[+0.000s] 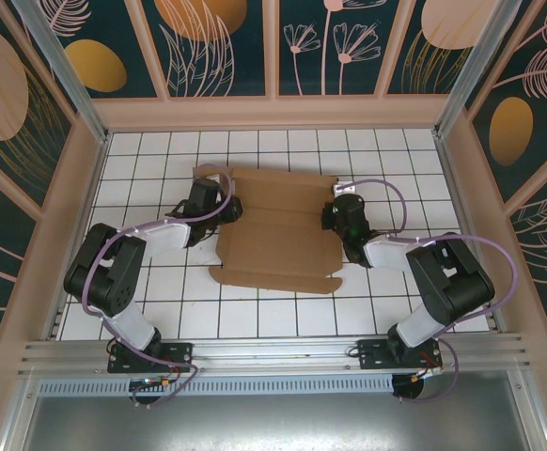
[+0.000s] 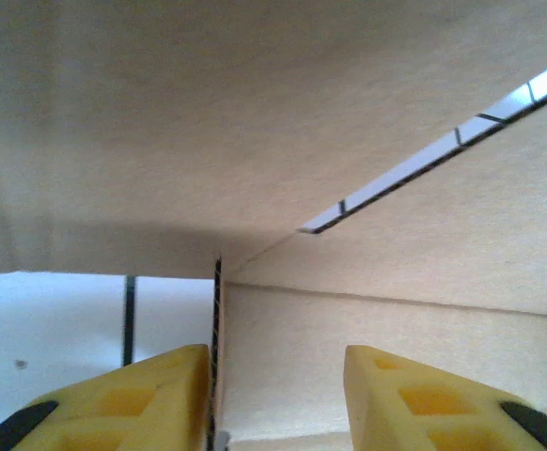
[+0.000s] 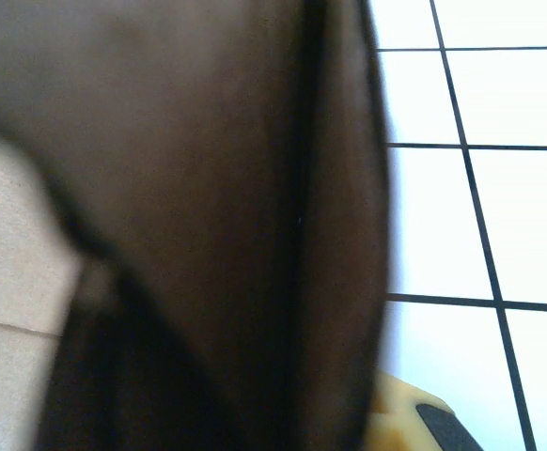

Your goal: Fold the paper box

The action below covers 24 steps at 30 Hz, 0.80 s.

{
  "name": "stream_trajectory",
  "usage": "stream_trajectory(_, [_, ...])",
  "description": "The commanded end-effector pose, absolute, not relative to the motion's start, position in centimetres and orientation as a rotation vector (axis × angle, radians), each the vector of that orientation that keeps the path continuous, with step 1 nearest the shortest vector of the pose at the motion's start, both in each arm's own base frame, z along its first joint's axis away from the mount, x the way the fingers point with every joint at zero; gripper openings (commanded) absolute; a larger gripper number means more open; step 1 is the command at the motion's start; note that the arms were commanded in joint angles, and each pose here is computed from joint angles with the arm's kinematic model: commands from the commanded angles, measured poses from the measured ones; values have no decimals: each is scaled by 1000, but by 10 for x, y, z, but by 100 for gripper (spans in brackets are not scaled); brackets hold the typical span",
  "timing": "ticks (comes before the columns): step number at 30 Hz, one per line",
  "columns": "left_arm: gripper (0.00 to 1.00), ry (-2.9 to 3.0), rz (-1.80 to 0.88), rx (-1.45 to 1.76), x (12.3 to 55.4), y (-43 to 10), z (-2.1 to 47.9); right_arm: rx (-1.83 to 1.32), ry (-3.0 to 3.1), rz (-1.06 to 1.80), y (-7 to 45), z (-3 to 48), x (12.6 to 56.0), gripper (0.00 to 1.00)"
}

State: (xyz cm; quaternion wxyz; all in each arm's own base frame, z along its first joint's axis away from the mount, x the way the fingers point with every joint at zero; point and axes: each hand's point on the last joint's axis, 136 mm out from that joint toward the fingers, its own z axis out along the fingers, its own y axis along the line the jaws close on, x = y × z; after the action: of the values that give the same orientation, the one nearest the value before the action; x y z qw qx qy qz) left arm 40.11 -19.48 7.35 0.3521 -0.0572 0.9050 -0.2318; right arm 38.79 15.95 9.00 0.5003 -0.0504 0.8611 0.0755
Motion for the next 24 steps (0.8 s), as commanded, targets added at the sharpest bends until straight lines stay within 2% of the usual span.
stream_trajectory(1, [45,2276,-689,-59,403,-212,99,-186,2159,218,170,69,379,0])
stream_trajectory(10, [47,2317,-768,59,402,-232,97,-203,2172,222,174,65,381,0])
stream_trajectory(24, [47,2574,-677,197,402,-240,48,-219,2181,166,170,59,382,0])
